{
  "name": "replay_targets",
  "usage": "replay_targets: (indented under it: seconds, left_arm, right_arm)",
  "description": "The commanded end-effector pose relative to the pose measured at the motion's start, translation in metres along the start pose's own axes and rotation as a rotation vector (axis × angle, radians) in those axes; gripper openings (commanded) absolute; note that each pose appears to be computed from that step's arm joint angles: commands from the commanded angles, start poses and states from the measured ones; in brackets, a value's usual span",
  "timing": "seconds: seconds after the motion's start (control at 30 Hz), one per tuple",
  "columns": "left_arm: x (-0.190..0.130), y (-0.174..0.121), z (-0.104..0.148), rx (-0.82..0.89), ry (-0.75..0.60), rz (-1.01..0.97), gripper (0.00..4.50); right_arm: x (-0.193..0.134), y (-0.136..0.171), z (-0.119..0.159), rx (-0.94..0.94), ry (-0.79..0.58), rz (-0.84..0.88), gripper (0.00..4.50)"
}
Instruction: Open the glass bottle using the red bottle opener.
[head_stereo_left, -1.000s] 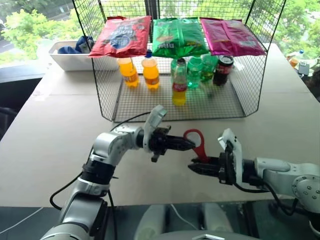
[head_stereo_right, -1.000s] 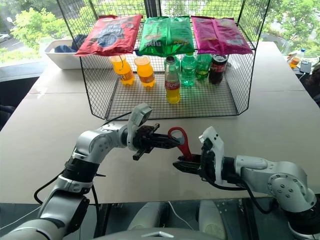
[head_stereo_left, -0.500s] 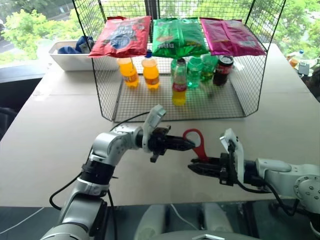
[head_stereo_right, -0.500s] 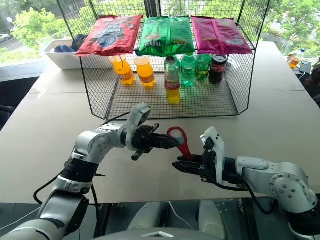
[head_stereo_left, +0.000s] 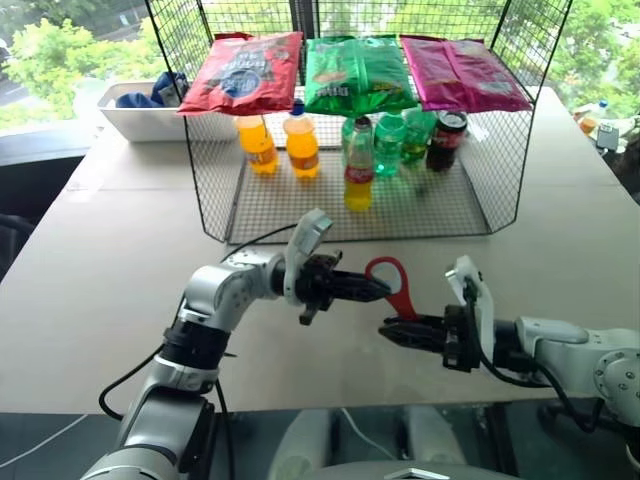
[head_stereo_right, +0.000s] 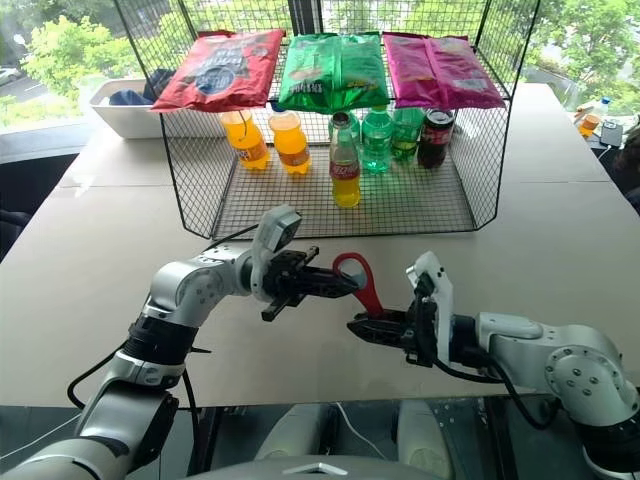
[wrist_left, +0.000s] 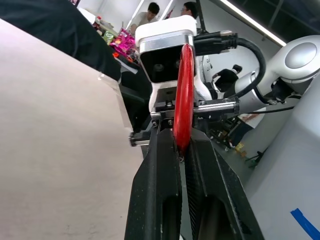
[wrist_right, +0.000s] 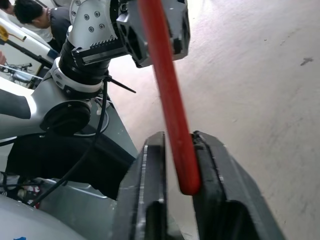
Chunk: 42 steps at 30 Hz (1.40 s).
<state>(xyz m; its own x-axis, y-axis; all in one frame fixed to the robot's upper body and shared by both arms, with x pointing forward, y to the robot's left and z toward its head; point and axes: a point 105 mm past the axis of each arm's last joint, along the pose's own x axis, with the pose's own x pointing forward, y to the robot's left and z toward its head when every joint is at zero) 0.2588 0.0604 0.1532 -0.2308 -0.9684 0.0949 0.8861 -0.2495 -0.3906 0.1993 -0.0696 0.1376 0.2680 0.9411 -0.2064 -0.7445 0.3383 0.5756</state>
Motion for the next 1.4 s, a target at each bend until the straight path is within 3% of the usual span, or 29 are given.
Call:
replay_targets:
  seconds: [0.03,0.4,0.43,0.47,0.73,0.93,1.03,1.13,1.27,1.4]
  left_arm:
    - [0.001,-0.001,-0.001,0.02,0.017,0.011,0.0]
    - [0.003,0.001,0.006,-0.017,-0.032,0.023,0.0]
    - [0.003,0.0,0.005,-0.015,-0.024,0.019,0.71]
    - [0.003,-0.001,0.004,-0.017,-0.019,0.016,0.91]
    - [-0.001,0.006,0.016,0.008,-0.082,0.074,4.48]
    - [-0.013,0.026,0.037,0.065,-0.205,0.227,4.48]
    - [-0.021,0.059,0.05,0.167,-0.267,0.446,4.48]
    - [-0.035,0.097,0.082,0.273,-0.395,0.717,4.48]
    - [-0.035,0.102,0.107,0.411,-0.475,0.783,4.48]
    - [-0.034,0.101,0.114,0.534,-0.476,0.817,4.48]
  right_arm:
    - [-0.002,0.015,0.01,-0.019,-0.044,0.065,0.11]
    - [-0.003,0.012,0.004,-0.02,-0.022,0.04,0.11]
    - [-0.003,0.011,0.004,-0.022,-0.026,0.035,0.0]
    - [-0.003,0.01,0.004,-0.024,-0.029,0.029,0.0]
    - [-0.007,-0.005,0.013,-0.031,-0.129,-0.076,0.0]
    - [-0.024,-0.024,0.023,-0.024,-0.27,-0.231,0.0]
    - [-0.038,-0.044,0.035,-0.023,-0.395,-0.383,0.0]
    - [-0.055,-0.068,0.052,-0.04,-0.542,-0.567,0.0]
    - [-0.065,-0.081,0.061,-0.057,-0.642,-0.692,0.0]
    - [-0.065,-0.083,0.056,-0.053,-0.662,-0.73,0.0]
